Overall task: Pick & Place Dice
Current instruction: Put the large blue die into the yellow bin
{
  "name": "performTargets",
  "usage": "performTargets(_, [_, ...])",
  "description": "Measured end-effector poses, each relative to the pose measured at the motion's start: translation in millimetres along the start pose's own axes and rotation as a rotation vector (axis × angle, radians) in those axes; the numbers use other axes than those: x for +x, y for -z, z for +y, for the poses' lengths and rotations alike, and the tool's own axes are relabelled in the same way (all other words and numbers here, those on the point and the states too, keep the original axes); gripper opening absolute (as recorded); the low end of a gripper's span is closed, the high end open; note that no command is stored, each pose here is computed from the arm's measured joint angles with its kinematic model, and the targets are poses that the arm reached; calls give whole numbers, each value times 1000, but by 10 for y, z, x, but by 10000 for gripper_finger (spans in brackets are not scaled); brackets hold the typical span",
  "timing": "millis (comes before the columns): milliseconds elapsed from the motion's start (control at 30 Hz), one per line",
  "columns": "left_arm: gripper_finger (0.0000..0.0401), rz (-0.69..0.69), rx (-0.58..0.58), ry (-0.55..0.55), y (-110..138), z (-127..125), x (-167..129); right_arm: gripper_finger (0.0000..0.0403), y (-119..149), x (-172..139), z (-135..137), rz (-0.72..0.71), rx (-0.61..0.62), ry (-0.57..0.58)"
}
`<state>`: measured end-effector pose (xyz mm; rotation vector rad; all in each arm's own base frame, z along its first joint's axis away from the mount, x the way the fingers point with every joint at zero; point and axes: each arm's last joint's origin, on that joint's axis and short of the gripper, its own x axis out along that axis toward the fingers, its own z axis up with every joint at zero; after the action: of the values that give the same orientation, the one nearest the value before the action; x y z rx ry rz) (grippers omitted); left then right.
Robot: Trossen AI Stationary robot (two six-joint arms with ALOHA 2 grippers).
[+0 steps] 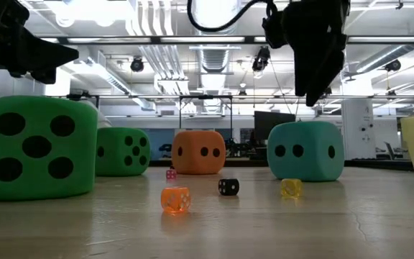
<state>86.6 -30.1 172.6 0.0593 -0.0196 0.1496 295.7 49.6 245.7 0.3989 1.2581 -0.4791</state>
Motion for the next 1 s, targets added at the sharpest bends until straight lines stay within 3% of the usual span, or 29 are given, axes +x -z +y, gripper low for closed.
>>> performTargets(1000, [6, 0, 0, 0, 0, 0, 0, 400, 0, 211, -65, 21, 35, 14])
